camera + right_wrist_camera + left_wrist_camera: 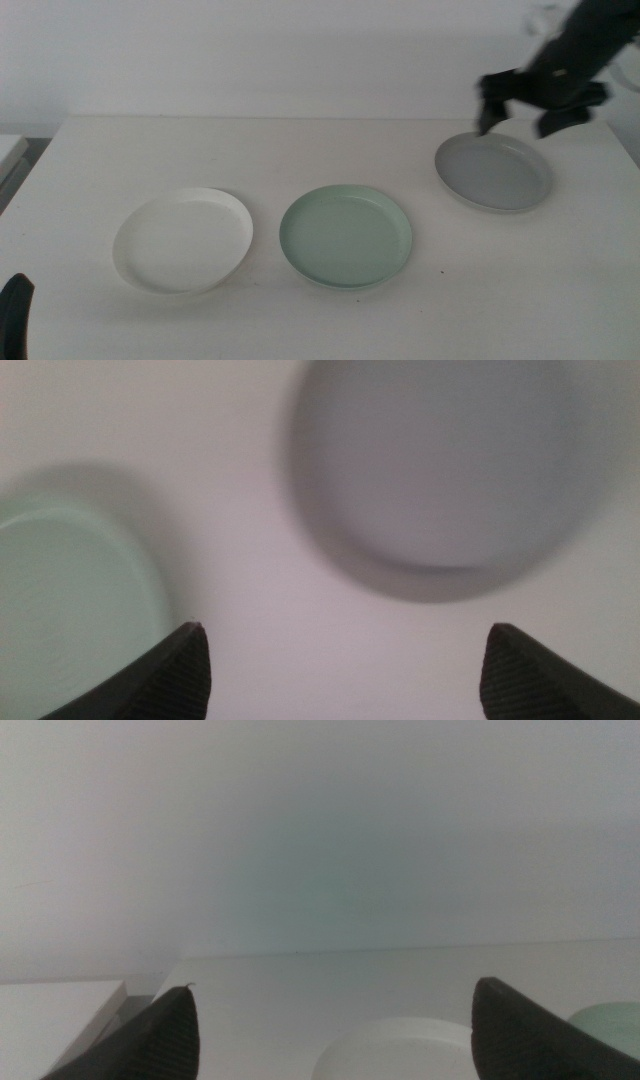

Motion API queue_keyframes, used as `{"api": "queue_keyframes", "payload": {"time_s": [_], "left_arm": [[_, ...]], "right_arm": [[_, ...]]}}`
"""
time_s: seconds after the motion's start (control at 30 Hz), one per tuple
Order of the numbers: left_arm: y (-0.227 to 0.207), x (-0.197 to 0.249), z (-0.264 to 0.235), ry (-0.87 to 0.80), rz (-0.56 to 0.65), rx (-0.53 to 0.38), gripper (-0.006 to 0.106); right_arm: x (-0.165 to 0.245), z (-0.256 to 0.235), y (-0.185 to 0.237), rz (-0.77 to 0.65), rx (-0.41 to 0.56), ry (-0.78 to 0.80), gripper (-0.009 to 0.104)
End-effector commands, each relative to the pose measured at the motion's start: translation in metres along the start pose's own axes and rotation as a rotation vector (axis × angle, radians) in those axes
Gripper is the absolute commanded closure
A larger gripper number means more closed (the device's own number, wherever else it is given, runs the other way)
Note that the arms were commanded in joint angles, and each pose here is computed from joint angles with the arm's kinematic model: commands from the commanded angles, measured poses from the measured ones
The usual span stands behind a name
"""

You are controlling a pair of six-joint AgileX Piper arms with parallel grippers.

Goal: Stack the three bowls on top of each other.

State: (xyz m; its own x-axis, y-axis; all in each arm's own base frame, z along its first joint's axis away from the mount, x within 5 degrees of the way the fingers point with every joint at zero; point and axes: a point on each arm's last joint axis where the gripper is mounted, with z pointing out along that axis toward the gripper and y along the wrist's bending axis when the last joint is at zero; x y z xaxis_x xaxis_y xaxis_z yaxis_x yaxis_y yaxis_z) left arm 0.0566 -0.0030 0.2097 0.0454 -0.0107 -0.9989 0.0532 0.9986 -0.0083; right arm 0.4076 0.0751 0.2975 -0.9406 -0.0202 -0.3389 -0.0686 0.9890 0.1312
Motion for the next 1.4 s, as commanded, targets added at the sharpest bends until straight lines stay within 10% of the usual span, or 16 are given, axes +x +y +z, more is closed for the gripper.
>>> {"api": "queue_keyframes", "payload": {"time_s": [0.0, 0.93, 1.37], "left_arm": [[0.000, -0.001, 0.000, -0.015, -0.006, -0.001, 0.007], [0.000, -0.001, 0.000, -0.015, -0.006, -0.001, 0.007], [0.000, -0.001, 0.000, -0.015, -0.006, -0.001, 0.007]], "right_arm": [[-0.003, -0.008, -0.030, 0.061, 0.044, -0.016, 0.007], [-0.052, 0.146, -0.138, 0.275, 0.103, 0.107, 0.025], [-0.048, 0.159, -0.141, 0.262, 0.085, 0.134, 0.066]]}}
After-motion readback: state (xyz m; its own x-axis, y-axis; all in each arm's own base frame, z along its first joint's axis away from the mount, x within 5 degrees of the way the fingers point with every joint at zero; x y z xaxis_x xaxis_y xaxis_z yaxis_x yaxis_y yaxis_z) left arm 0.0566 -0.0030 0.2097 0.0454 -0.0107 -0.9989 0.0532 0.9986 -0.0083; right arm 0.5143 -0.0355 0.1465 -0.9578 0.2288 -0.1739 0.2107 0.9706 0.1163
